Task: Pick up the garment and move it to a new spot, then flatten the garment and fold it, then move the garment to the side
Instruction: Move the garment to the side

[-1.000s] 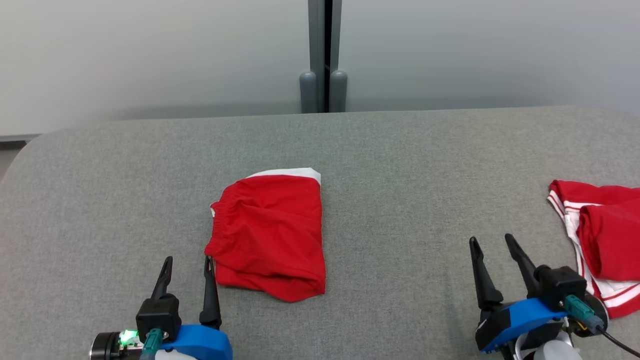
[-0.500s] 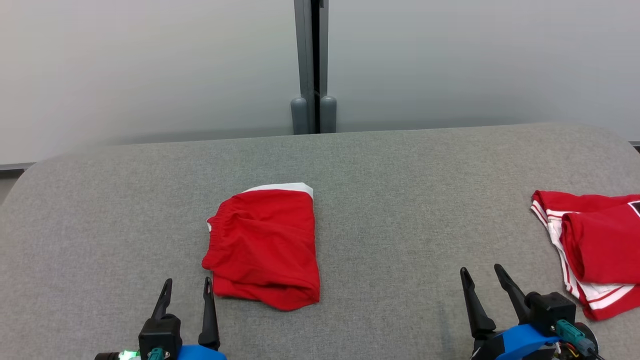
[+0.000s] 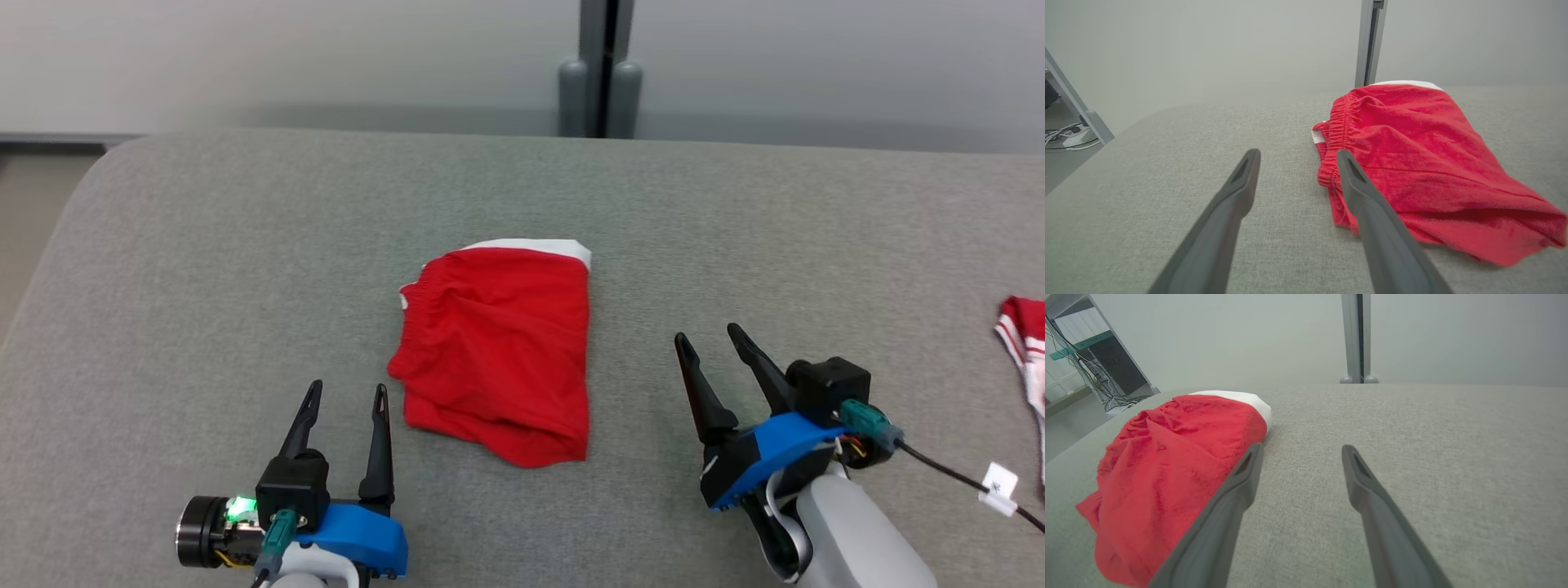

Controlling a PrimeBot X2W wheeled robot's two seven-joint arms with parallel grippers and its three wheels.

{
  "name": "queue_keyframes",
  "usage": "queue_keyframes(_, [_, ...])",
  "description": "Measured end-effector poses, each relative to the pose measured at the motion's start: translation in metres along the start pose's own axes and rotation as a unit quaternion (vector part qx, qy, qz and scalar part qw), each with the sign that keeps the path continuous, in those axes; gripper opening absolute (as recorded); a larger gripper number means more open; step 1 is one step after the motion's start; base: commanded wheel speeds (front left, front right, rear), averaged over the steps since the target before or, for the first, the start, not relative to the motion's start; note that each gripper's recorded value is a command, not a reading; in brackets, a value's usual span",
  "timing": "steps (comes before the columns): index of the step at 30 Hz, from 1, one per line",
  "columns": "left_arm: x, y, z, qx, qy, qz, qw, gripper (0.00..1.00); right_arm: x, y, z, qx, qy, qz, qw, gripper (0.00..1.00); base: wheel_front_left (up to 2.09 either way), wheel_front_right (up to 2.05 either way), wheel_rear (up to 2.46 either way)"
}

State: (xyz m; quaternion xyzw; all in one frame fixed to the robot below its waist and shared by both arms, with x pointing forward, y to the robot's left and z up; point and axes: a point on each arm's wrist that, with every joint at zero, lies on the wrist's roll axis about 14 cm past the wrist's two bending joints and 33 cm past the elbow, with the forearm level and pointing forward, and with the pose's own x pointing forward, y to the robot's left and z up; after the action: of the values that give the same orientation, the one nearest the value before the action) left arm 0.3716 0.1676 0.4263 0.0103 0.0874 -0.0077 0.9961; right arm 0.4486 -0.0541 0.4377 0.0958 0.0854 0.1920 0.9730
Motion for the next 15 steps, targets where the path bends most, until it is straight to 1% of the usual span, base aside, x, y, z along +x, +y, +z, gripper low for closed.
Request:
queue_keyframes(1, [0.000,0.000,0.000,0.000,0.000,0.000,1.000,1.00,0.000,0.000,0.000,0.000,0.000,0.000,1.000,1.00,0.00,0.00,0.00])
queue_keyframes(2, [-0.003,0.008,-0.004,-0.002,0.006,0.012,1.000,1.00,0.016,0.016,-0.005,0.010,0.009,0.025,1.000,1.00,0.00,0.00,0.00])
queue_keyframes(7, [-0.014,0.027,-0.015,-0.007,0.026,0.049,0.998,1.00,0.044,0.050,-0.030,0.024,0.052,0.076,0.995,1.00,0.00,0.00,0.00])
queue_keyframes(10, [-0.020,0.036,-0.021,-0.009,0.035,0.065,0.997,1.00,0.053,0.061,-0.050,0.031,0.085,0.090,0.992,1.00,0.00,0.00,0.00])
queue_keyframes(13, [-0.024,0.043,-0.025,-0.011,0.042,0.079,0.996,1.00,0.058,0.072,-0.065,0.056,0.109,0.099,0.988,1.00,0.00,0.00,0.00])
queue_keyframes(14, [-0.025,0.045,-0.025,-0.010,0.044,0.081,0.996,1.00,0.060,0.074,-0.068,0.061,0.114,0.102,0.986,0.85,0.00,0.00,0.00])
queue_keyframes(15, [-0.025,0.046,-0.026,-0.010,0.046,0.085,0.995,1.00,0.063,0.076,-0.068,0.069,0.116,0.102,0.986,0.85,0.00,0.00,0.00])
